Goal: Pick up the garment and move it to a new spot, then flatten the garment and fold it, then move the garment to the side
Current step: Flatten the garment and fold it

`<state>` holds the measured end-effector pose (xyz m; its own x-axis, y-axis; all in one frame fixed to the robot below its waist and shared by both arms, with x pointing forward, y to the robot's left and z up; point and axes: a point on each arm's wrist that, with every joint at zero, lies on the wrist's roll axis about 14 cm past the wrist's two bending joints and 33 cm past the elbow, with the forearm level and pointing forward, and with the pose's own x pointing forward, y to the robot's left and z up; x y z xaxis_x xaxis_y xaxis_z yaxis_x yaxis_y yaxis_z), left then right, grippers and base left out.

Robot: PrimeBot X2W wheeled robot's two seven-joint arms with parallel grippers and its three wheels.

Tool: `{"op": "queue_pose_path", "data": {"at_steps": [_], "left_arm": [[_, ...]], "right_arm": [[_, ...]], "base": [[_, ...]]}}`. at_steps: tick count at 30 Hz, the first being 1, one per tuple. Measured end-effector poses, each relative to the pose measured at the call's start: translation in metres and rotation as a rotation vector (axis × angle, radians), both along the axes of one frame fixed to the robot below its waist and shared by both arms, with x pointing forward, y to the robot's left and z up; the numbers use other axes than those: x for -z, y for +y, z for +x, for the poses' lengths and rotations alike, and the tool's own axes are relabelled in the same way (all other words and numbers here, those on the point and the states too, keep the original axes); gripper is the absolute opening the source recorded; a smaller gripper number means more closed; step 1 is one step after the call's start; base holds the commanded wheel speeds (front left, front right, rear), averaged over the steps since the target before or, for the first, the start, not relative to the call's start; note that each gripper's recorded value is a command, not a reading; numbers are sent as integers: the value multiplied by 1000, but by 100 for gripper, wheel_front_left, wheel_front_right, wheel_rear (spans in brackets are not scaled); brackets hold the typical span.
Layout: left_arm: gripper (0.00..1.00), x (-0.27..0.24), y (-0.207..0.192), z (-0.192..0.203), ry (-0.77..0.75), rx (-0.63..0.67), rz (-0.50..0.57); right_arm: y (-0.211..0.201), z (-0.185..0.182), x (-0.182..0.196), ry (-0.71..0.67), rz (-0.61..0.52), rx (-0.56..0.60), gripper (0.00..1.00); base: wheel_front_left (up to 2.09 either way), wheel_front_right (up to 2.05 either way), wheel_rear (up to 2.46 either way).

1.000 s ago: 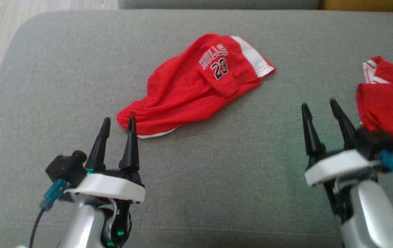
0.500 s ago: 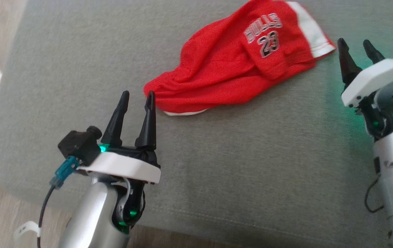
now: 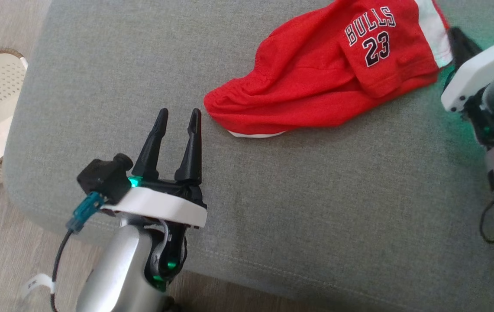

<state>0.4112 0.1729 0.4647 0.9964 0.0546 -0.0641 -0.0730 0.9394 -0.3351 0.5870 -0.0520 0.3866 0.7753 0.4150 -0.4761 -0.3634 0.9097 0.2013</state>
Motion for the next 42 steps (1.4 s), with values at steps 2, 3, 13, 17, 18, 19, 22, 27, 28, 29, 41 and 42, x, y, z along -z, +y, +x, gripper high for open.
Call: {"op": "queue_pose_path", "data": {"at_steps": [2, 3, 13, 17, 18, 19, 22, 27, 28, 29, 41, 42], "left_arm": [[100, -1, -1, 0, -3, 2, -6], [100, -2, -2, -1, -5, 4, -6], [100, -3, -2, -9, 2, -3, -26], [100, -3, 5, -14, 11, -31, -27], [100, -3, 7, -15, 12, -37, -24], [100, -3, 9, -16, 14, -43, -22], [100, 0, 13, -17, 24, -62, -26], [100, 0, 11, -16, 23, -61, -28], [100, -1, 10, -15, 20, -57, -30], [100, -2, 8, -13, 16, -52, -32], [100, -37, -16, -1, -106, 35, -20], [100, -40, -19, -1, -115, 44, -18]], "right_arm": [[1, 10, -16, -56, -7, -9, 0], [3, 17, -26, -90, -13, -18, 0], [32, 79, -130, -361, -26, -65, 0], [46, 93, -150, -431, -18, -73, 0], [49, 96, -151, -436, -18, -73, 0], [51, 98, -150, -441, -21, -73, 99], [51, 101, -130, -395, -59, -74, 100], [42, 95, -111, -367, -57, -52, 100], [40, 92, -110, -366, -50, -44, 100], [37, 90, -110, -366, -39, -34, 100], [-13, 9, -96, -368, 111, 93, 100], [-19, 1, -98, -376, 123, 103, 100]], "base": [[0, 0, 0], [0, 0, 0], [0, 0, 0], [0, 0, 0], [0, 0, 0], [0, 0, 0], [0, 0, 0], [0, 0, 0], [0, 0, 0], [0, 0, 0], [0, 0, 0], [0, 0, 0]]}}
